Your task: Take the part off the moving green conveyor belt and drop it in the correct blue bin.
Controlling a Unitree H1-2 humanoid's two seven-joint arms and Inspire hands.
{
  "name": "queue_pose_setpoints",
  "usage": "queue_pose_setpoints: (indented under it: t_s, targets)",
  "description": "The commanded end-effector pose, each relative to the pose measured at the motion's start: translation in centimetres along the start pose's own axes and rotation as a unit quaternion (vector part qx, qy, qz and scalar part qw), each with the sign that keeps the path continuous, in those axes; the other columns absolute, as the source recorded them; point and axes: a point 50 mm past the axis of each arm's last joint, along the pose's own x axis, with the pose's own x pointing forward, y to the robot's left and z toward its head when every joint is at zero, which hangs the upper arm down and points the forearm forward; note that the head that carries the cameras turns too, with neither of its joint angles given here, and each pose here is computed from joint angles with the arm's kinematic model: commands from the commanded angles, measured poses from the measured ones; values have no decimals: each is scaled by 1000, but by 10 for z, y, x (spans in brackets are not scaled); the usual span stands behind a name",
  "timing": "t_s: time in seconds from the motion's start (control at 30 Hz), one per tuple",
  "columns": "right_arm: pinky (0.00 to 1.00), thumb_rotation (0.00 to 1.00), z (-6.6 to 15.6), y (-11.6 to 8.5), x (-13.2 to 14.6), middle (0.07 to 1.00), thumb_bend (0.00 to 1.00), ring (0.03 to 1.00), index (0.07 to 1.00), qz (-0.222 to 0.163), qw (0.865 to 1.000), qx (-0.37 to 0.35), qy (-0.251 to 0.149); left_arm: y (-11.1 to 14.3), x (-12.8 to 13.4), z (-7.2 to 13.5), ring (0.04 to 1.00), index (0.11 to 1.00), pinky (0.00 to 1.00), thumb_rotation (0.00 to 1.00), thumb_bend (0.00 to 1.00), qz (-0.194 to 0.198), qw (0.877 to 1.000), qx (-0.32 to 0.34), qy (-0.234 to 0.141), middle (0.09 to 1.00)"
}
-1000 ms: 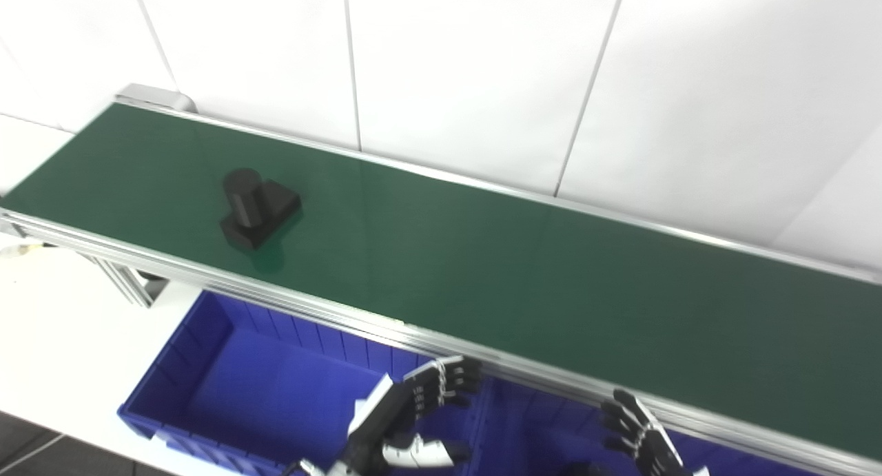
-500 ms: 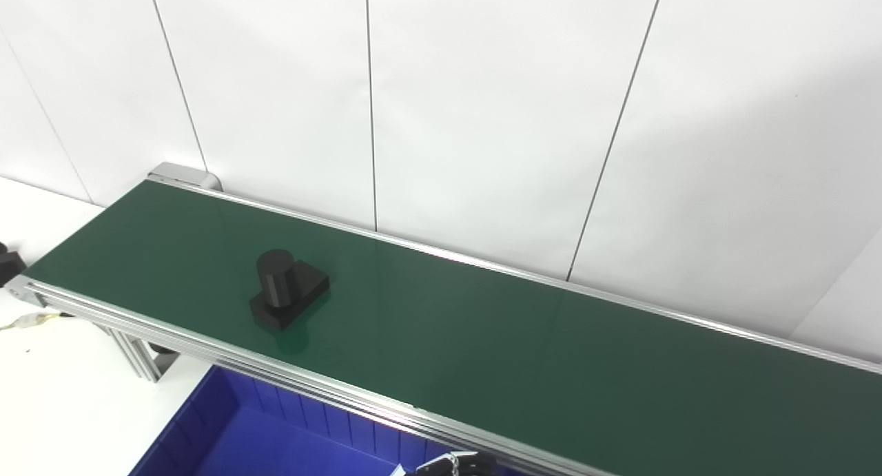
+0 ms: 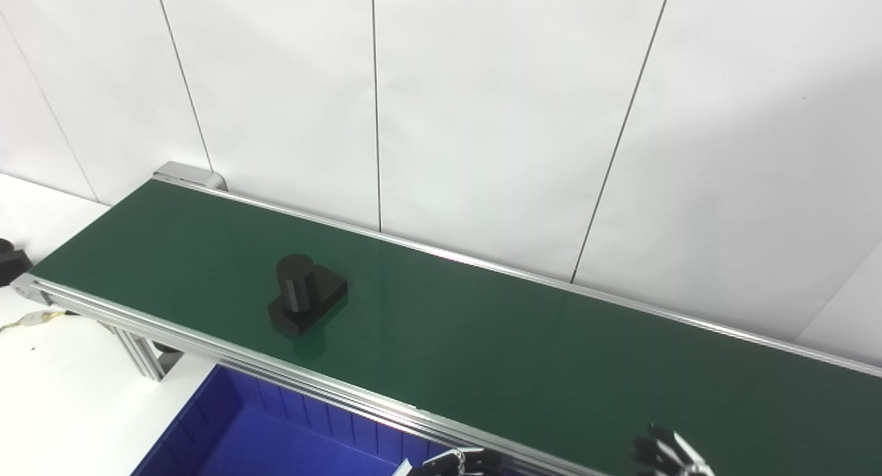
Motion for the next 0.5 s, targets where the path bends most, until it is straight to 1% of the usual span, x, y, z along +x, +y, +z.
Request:
queue_pose_setpoints:
  t_s: [0.0,0.13,0.27,0.3,0.37,0.47]
  targets:
    - [638,525,17,-2,22,799,598,758,856,-5,1000,-9,-27,-2,7,9,724,761,673,353,981,-3,999,6,-35,758]
    - [632,541,28,-2,54,823,602,773,869,10,999,-28,-44,-1,7,8,729,764,675,342,978,-3,999,3,-34,763]
    - [641,604,35,-2,78,827,661,781,866,19,997,-50,-48,0,7,8,733,764,679,346,989,-1,999,3,-32,765]
    - [647,600,37,-2,86,826,668,784,866,22,997,-51,-52,1,7,8,733,765,680,347,991,0,999,4,-32,765]
    - [671,562,40,-2,99,825,671,794,867,28,997,-50,-55,1,6,8,733,766,682,342,995,0,999,3,-32,766]
    - [703,531,43,-1,111,831,666,811,872,36,997,-50,-54,2,6,8,733,767,682,338,990,-1,999,4,-34,767]
